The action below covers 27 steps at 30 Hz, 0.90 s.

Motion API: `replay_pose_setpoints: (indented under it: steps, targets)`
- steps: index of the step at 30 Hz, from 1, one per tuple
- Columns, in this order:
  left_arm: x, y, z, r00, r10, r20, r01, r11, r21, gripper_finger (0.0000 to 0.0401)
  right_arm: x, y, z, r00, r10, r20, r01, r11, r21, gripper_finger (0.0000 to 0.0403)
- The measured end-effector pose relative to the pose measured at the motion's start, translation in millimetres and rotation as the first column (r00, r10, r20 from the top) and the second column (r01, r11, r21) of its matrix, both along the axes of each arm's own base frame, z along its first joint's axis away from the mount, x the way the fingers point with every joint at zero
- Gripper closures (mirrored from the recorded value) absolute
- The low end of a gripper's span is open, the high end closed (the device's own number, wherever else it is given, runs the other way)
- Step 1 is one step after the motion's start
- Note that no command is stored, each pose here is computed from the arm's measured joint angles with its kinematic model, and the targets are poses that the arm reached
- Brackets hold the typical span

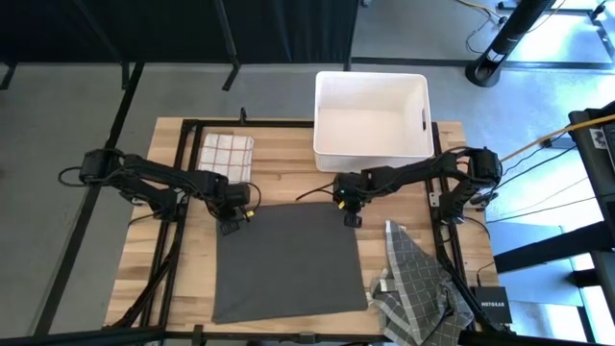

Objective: Fold towel
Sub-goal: Fold the grey towel and put beside the white towel

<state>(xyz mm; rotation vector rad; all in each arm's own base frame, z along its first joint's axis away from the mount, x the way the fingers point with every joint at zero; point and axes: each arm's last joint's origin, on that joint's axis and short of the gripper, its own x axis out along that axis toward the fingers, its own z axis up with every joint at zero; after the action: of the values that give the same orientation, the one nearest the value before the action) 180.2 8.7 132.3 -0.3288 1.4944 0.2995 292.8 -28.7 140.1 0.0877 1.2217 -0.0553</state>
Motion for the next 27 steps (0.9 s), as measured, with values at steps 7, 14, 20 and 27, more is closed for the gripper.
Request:
replay_pose_setpoints:
  steps: [7,14,20,27]
  targets:
    - [5,-16,11,0.999,-0.033,-0.027,0.035,0.998,0.047,0.0390,-11,30,21,1.000,0.015,-0.003,-0.015,0.991,-0.133,0.0396]
    - [14,-35,37,0.997,-0.072,-0.025,0.076,0.977,0.198,0.0393,-30,69,53,0.996,0.037,0.077,-0.017,0.969,-0.248,0.0397]
    - [19,-42,65,0.994,-0.103,-0.042,0.112,0.933,0.342,0.0389,-40,82,81,0.986,0.030,0.167,0.036,0.923,-0.382,0.0399]
    - [24,-24,74,0.994,-0.099,-0.041,0.105,0.828,0.551,0.0389,-39,61,81,0.987,-0.050,0.150,0.122,0.842,-0.526,0.0399]
